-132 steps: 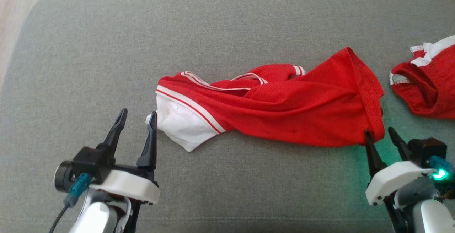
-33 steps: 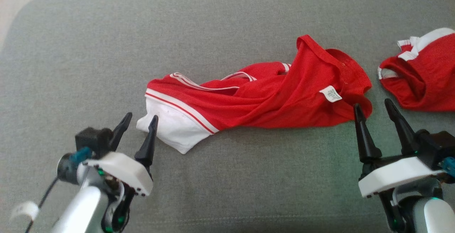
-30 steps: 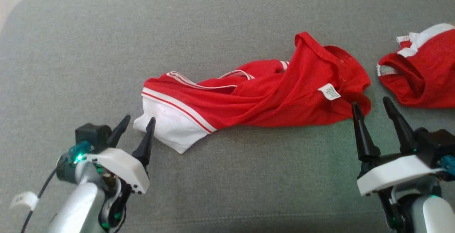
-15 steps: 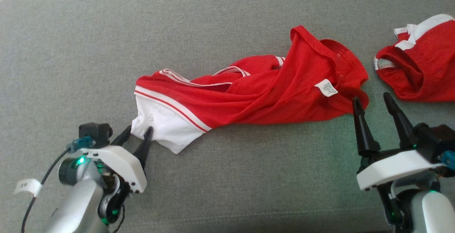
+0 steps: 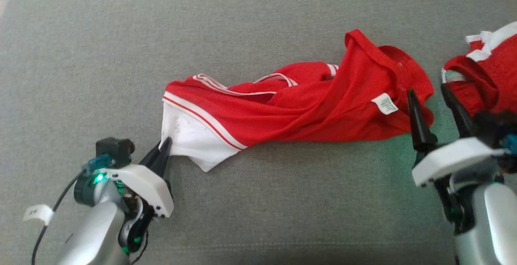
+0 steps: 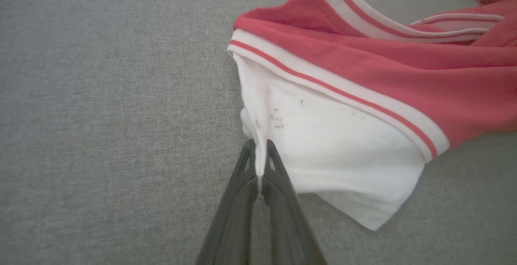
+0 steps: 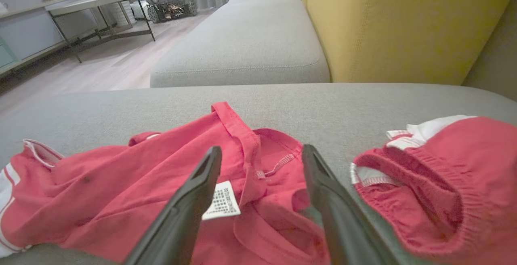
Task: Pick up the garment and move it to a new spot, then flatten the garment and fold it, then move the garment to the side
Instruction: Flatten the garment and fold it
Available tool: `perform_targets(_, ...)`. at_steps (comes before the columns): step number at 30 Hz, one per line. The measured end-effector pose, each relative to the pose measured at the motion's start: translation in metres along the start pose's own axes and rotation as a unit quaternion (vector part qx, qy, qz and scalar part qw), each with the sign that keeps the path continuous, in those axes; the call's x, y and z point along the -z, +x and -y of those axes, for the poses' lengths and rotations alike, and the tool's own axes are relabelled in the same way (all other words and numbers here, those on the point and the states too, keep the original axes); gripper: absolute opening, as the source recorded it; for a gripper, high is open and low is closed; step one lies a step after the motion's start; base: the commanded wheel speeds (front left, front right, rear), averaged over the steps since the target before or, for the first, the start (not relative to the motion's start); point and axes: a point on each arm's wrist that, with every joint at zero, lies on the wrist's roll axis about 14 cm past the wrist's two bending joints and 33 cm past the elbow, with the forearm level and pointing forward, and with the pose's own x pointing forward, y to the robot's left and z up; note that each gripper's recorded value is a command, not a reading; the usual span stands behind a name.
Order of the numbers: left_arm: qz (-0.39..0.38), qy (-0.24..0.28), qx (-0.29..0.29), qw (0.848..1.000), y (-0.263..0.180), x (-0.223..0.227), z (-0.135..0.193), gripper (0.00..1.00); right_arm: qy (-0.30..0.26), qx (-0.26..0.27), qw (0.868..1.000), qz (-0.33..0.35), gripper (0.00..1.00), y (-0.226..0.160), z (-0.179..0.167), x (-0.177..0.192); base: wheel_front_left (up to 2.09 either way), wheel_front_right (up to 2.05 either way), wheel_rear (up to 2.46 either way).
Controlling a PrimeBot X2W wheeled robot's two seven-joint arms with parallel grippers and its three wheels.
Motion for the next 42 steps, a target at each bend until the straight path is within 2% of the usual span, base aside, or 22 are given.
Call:
perform_targets(9,0.019,-0.004,-0.011,1.0,0.004,-0.01,-0.008,0.0,-0.018,-0.028,0.996,-0.086,1.0,0.032,-0.006,0.04,0.0,0.0,0.0)
perform_targets(10,0.021,-0.005,-0.013,1.0,0.004,-0.011,-0.009,0.0,-0.02,-0.029,0.995,-0.092,0.89,0.034,-0.006,0.044,0.0,0.0,0.0)
perform_targets(11,0.023,-0.005,-0.014,1.0,0.003,-0.01,-0.009,0.0,-0.021,-0.031,0.995,-0.096,0.45,0.035,-0.006,0.046,0.0,0.0,0.0)
perform_targets(12,0.026,-0.006,-0.014,1.0,0.003,-0.011,-0.01,0.0,-0.022,-0.033,0.995,-0.096,0.09,0.037,-0.008,0.046,0.0,0.0,0.0)
perform_targets(13,0.03,-0.006,-0.015,0.999,0.003,-0.012,-0.01,0.0,-0.02,-0.036,0.995,-0.096,0.0,0.038,-0.009,0.045,0.0,0.0,0.0)
perform_targets(20,0.083,-0.004,-0.01,0.997,0.002,-0.037,-0.005,0.0,-0.02,-0.033,0.997,-0.064,0.0,0.036,-0.004,0.026,0.0,0.0,0.0)
perform_targets(25,0.162,0.002,-0.01,0.987,-0.007,-0.084,-0.002,0.0,-0.023,-0.026,0.999,0.007,0.0,0.03,0.002,-0.018,0.0,0.0,0.0)
perform_targets(29,0.239,0.007,-0.005,0.971,-0.023,-0.133,0.004,0.0,-0.028,-0.016,0.997,0.077,0.0,0.019,0.008,-0.063,0.0,0.0,0.0)
perform_targets(30,0.257,0.011,-0.001,0.966,-0.029,-0.145,0.006,0.0,-0.029,-0.013,0.995,0.095,0.0,0.015,0.009,-0.075,0.0,0.0,0.0)
perform_targets(31,0.295,0.018,0.001,0.955,-0.04,-0.171,0.008,0.0,-0.035,-0.011,0.991,0.131,0.0,0.005,0.009,-0.099,0.0,0.0,0.0)
perform_targets(34,0.34,0.024,0.013,0.94,-0.06,-0.207,0.017,0.0,-0.042,-0.008,0.982,0.183,0.0,-0.012,0.009,-0.133,0.0,0.0,0.0)
perform_targets(36,0.353,0.024,0.019,0.935,-0.066,-0.218,0.021,0.0,-0.045,-0.007,0.979,0.201,0.0,-0.018,0.009,-0.145,0.0,0.0,0.0)
perform_targets(42,0.416,0.057,0.05,0.906,-0.109,-0.27,0.047,0.0,-0.064,0.005,0.953,0.296,0.0,-0.061,0.009,-0.205,0.0,0.0,0.0)
